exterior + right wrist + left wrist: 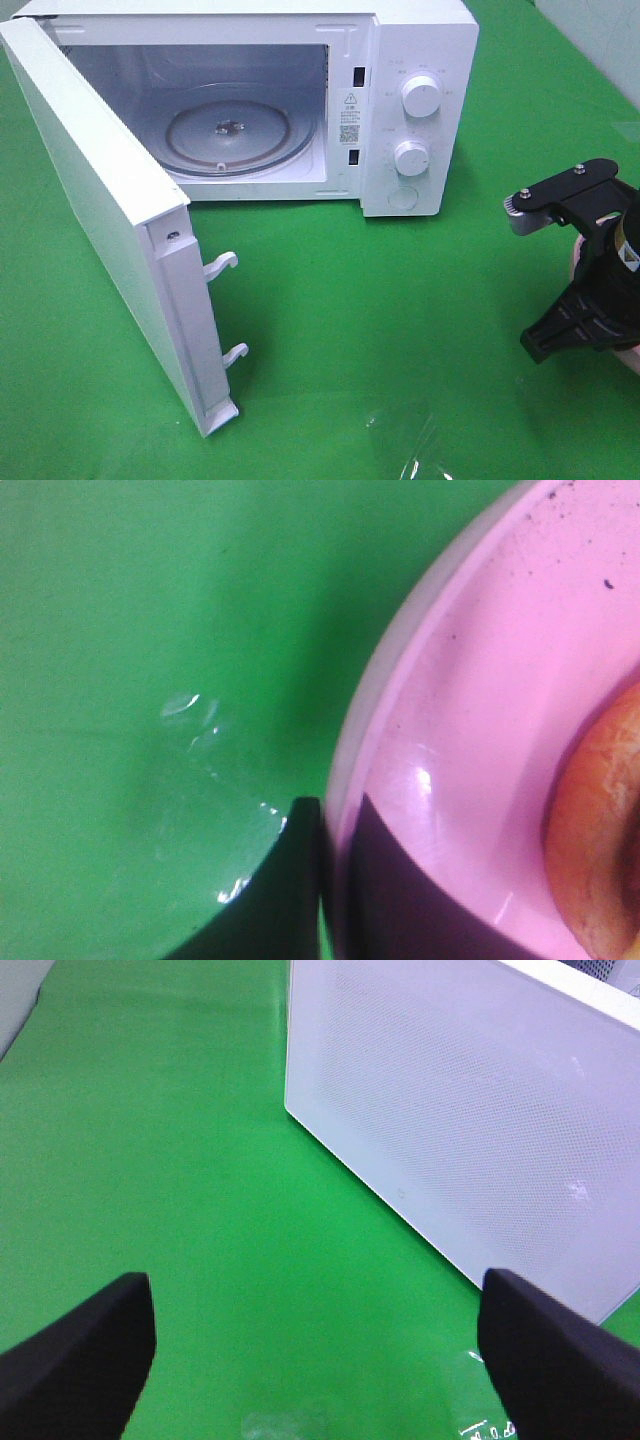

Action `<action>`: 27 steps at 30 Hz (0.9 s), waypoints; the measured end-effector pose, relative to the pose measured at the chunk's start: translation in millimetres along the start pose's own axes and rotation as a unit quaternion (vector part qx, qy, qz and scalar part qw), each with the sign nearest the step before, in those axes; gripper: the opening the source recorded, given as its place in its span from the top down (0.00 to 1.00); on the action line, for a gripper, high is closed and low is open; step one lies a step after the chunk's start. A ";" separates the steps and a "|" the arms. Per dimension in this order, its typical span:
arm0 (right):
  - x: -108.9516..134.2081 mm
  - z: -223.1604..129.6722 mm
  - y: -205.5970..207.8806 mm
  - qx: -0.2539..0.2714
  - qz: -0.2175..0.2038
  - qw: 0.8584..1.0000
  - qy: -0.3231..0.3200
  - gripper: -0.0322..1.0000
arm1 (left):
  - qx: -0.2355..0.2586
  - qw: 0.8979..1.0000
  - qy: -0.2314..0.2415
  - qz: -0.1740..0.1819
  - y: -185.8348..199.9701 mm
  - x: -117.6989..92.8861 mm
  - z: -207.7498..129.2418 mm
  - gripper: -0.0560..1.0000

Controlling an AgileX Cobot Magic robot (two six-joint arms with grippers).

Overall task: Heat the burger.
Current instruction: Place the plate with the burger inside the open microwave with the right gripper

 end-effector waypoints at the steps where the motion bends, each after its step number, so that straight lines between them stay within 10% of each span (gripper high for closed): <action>1: 6.1 -1.2 5.3 -0.006 0.002 1.000 0.016 0.95 | 0.000 1.000 0.000 0.000 0.0 0.0 0.0 0.19; 27: 77.1 -21.3 28.1 -0.036 0.013 0.965 0.260 0.95 | 0.000 1.000 0.000 0.000 0.0 0.0 0.0 0.19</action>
Point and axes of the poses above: a point on each arm's last joint axis where the gripper is mounted, y pointing back along that axis away from the gripper, x along the wrist's bending axis when the last joint is at zero, z = x × y, the point moved 8 cm from there along -y, pointing out along that axis toward the gripper
